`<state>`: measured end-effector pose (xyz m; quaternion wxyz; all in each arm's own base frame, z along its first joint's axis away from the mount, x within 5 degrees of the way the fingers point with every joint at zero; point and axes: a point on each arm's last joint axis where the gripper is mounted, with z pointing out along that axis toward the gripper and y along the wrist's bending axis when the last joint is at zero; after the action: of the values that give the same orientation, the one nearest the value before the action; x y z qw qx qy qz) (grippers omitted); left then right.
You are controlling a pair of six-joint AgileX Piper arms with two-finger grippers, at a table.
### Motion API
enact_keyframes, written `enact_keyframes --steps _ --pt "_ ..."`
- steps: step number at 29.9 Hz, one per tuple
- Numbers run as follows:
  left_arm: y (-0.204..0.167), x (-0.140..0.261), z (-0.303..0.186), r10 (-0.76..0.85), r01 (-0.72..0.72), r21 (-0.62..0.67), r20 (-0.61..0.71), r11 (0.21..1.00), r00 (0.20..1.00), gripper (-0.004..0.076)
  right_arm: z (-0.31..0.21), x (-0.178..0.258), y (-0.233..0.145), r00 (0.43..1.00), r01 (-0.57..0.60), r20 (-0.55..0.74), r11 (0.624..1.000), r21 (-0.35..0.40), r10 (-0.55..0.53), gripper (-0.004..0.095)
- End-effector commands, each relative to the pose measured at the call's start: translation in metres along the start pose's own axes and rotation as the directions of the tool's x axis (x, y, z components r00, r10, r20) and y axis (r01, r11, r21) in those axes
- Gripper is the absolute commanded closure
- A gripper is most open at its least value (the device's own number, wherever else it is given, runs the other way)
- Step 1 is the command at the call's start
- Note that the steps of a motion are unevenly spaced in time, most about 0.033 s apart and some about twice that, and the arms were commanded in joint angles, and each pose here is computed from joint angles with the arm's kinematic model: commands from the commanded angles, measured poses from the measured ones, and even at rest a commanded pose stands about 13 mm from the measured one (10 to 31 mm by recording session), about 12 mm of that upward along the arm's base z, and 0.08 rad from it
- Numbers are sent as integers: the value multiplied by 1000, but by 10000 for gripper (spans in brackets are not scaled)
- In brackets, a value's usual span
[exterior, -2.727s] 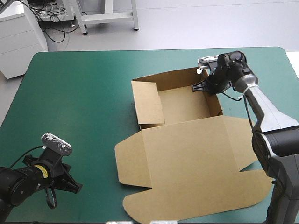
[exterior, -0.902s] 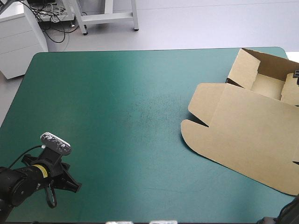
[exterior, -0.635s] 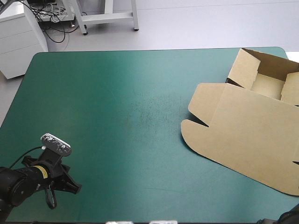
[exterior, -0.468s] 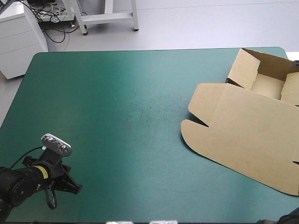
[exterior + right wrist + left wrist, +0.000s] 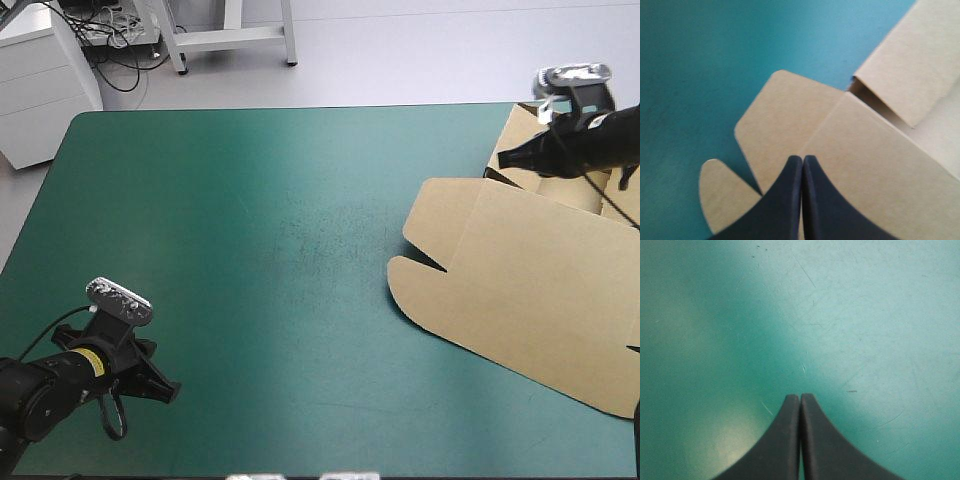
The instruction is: Fold the box
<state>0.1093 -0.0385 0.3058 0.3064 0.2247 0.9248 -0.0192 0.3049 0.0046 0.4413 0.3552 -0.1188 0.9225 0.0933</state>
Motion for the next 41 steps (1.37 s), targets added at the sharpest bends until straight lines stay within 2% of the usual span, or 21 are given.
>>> enact_keyframes --steps 1,6,11,20,26,32,41 --pt "2 -10 -7 -17 19 -18 78 1000 997 756 -25 12 45 987 96 136 994 -50 -88 924" --pt "3 -8 -6 -30 32 -30 64 999 997 756 -29 51 75 979 154 154 983 -103 -137 924" --pt "1 -5 -6 -61 61 -2 35 998 998 756 -31 100 84 985 151 102 979 -137 -138 924" --pt "-9 21 23 -97 103 64 -91 993 991 756 -30 192 85 991 134 28 981 -143 -131 924" --pt "-16 32 32 -123 139 118 -138 983 983 756 -28 240 86 991 131 23 981 -143 -129 924" --pt "-17 40 32 -116 128 118 -97 985 988 756 -28 268 85 988 145 69 982 -118 -138 926" --pt "-17 46 18 -117 118 120 -15 986 993 756 -32 281 85 983 160 105 982 -102 -149 926"
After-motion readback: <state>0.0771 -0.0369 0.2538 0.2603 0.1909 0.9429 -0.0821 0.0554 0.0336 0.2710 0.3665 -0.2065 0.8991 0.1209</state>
